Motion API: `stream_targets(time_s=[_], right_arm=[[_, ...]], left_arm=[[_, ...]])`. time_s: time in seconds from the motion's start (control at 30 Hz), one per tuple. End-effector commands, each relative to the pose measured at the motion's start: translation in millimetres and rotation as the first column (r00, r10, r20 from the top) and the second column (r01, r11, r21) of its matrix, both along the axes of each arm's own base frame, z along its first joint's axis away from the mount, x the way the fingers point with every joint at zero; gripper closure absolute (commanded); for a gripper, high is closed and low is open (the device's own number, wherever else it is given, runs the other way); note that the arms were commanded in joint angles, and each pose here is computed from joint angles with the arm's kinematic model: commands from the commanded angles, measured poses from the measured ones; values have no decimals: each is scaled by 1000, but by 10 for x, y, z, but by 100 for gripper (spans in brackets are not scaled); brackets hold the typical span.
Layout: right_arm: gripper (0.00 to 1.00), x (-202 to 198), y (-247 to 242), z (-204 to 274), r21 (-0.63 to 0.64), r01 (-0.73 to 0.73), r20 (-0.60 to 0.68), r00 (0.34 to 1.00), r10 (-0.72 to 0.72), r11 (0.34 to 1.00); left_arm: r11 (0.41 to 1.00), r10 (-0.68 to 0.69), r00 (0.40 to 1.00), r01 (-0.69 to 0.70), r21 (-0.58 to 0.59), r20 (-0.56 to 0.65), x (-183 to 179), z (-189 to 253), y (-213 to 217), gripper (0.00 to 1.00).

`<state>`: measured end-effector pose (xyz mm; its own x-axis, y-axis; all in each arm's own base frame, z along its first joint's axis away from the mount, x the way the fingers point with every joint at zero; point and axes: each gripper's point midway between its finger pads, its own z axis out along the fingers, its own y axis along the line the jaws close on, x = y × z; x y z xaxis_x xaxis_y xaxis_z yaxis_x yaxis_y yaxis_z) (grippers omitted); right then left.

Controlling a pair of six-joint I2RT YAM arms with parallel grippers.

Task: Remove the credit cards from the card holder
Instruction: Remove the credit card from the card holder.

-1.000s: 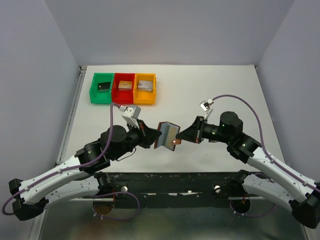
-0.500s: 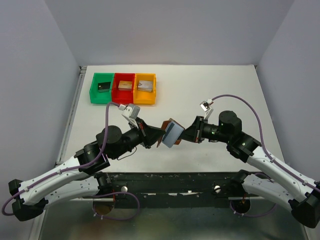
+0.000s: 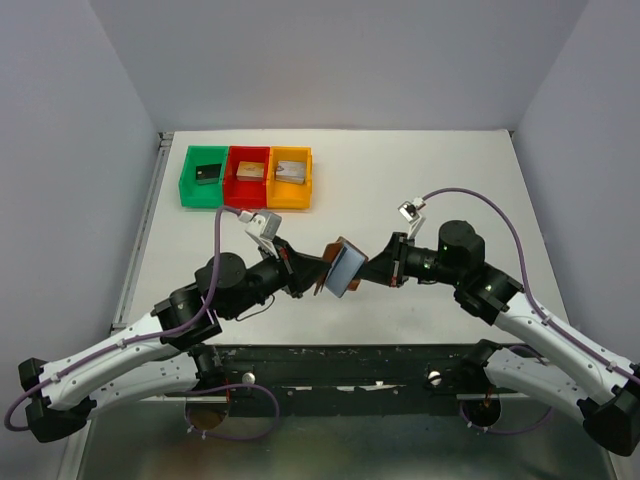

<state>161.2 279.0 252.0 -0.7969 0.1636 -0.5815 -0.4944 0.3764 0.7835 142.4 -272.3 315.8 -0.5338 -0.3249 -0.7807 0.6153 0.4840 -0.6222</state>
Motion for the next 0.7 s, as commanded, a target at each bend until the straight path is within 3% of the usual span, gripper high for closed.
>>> stream_targets(time_s=[0.0,0.53,0.67], right_arm=[[100,-51,-16,194,11,-27,53,998,26,1000],[100,42,-75,-612,-210,-28,-37,999,21,977],[100,16,-53,-709,-214,-53,-58,997,41,975]], left_arm=[[999,44,999,-44,12,-28,32,-159,72,100],[965,222,962,-194,176,-156,246,-1264,252,99],[949,269,947,-228,220,-178,295,-1514,300,75]])
